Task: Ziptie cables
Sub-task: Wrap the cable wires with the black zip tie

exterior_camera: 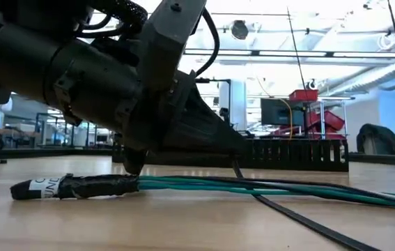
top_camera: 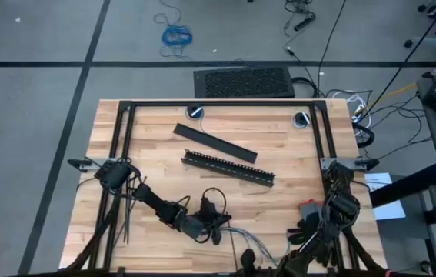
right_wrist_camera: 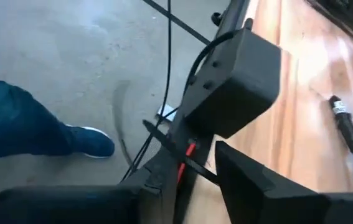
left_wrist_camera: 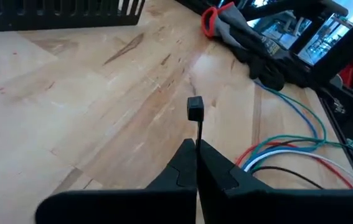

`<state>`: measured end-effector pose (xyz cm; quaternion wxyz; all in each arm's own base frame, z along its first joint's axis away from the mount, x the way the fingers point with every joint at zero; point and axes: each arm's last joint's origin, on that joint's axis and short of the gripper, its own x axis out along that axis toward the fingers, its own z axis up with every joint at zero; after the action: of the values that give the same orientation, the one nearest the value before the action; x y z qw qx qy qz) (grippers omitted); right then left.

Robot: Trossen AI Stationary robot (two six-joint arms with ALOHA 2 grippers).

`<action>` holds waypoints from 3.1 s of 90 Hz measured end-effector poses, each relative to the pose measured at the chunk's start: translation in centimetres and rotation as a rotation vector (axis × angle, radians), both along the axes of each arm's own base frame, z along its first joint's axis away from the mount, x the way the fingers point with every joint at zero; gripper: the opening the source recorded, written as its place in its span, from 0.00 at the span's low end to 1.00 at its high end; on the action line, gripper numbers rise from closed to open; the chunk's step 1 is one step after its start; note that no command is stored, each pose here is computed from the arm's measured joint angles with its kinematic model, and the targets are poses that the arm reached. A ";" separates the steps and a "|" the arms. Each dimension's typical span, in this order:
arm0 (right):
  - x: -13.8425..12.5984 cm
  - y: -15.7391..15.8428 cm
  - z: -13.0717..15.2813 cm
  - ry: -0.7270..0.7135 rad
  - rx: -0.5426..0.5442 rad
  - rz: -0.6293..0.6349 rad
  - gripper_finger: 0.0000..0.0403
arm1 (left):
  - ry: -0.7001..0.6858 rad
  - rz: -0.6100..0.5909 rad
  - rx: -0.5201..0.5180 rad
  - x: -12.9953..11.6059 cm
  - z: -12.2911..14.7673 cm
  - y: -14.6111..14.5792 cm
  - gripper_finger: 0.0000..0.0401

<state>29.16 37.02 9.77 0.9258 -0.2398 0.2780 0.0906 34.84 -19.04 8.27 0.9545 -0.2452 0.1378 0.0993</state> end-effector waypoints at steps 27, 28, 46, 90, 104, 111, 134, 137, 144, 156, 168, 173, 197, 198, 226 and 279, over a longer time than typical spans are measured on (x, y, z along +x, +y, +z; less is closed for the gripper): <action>-0.1 0.1 0.1 -0.022 -0.016 -0.018 0.03 | 0.002 -0.002 0.016 0.0 0.0 0.0 0.00; -0.2 0.1 0.1 -0.024 -0.017 -0.020 0.03 | 0.003 -0.004 0.023 0.0 0.0 0.0 0.00; -0.4 0.1 0.3 -0.072 -0.003 -0.096 0.00 | 0.025 -0.078 0.205 0.0 0.0 -0.1 0.00; 0.7 -3.6 5.3 -0.090 0.159 -0.367 0.00 | 0.027 -0.218 0.723 0.1 0.7 -0.3 0.00; 1.6 -6.3 5.3 -0.044 0.277 -0.471 0.00 | 0.025 -0.241 0.811 0.1 0.8 -0.4 0.00; 2.0 -7.5 5.0 -0.005 0.349 -0.484 0.00 | 0.032 -0.255 0.861 0.1 0.8 -0.5 0.00; 2.2 -11.5 3.6 -0.008 0.662 -0.405 0.00 | 0.070 -0.316 1.081 -0.2 0.8 -0.8 0.00; 2.0 -12.2 3.4 -0.017 0.698 -0.397 0.00 | 0.072 -0.319 1.100 -0.2 0.8 -0.9 0.00; 1.5 -13.8 2.7 -0.034 0.776 -0.404 0.00 | 0.079 -0.315 1.151 -0.4 0.9 -1.1 0.00; 0.9 -15.7 1.4 -0.045 0.871 -0.427 0.00 | 0.117 -0.264 1.232 -0.6 1.1 -1.4 0.00; 0.7 -16.3 1.2 -0.070 0.901 -0.424 0.00 | 0.146 -0.212 1.243 -0.5 1.2 -1.4 0.00; 0.8 -16.4 1.3 -0.078 0.910 -0.422 0.00 | 0.154 -0.205 1.246 -0.5 1.2 -1.4 0.00; 1.7 -17.3 1.6 -0.064 0.952 -0.379 0.00 | 0.203 -0.207 1.271 -0.1 1.3 -1.6 0.00; 1.7 -17.3 1.6 -0.063 0.952 -0.380 0.00 | 0.205 -0.208 1.272 0.0 1.3 -1.6 0.00; 2.0 -17.9 1.5 -0.034 0.955 -0.376 0.00 | 0.222 -0.212 1.288 0.2 1.5 -1.8 0.00; 2.2 -18.2 1.4 -0.044 0.941 -0.387 0.00 | 0.215 -0.235 1.313 -0.2 1.5 -2.5 0.00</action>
<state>31.35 18.83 11.19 0.9389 0.2574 0.2269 0.0278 34.66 -21.54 9.80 0.8910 0.4134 0.1688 0.0818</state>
